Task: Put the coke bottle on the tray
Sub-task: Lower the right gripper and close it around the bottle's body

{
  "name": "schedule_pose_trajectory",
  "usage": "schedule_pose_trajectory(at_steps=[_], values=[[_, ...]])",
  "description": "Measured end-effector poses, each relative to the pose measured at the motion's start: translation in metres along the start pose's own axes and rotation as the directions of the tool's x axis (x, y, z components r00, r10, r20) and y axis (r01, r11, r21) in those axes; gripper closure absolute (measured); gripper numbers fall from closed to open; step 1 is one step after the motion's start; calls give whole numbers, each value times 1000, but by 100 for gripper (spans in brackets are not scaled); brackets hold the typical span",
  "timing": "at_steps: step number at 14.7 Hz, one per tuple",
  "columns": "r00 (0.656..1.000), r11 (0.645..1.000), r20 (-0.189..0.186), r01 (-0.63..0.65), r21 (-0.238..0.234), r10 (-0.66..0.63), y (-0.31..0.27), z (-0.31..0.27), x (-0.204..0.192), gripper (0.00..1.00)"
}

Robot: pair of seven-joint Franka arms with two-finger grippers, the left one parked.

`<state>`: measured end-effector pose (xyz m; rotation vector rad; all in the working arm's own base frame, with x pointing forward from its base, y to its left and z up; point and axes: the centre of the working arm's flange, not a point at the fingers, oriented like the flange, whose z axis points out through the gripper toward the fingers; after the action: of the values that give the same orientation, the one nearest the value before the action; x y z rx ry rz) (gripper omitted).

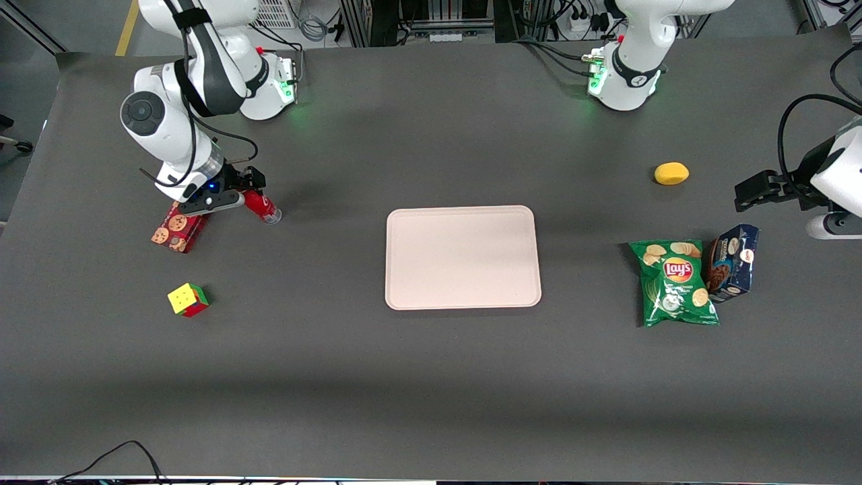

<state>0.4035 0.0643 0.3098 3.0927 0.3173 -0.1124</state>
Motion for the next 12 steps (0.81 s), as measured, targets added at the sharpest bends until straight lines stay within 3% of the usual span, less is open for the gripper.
schedule_pose_trajectory(at_steps=[5, 7, 8, 9, 12], values=[[1000, 1000, 10, 7, 2, -7, 1, 4, -1, 6], [1000, 1000, 10, 8, 2, -8, 1, 4, -1, 21], [1000, 1000, 10, 8, 2, -8, 1, 4, -1, 22], [1000, 1000, 12, 9, 2, -9, 1, 4, -1, 30], [1000, 1000, 15, 8, 4, -8, 1, 4, -1, 63]])
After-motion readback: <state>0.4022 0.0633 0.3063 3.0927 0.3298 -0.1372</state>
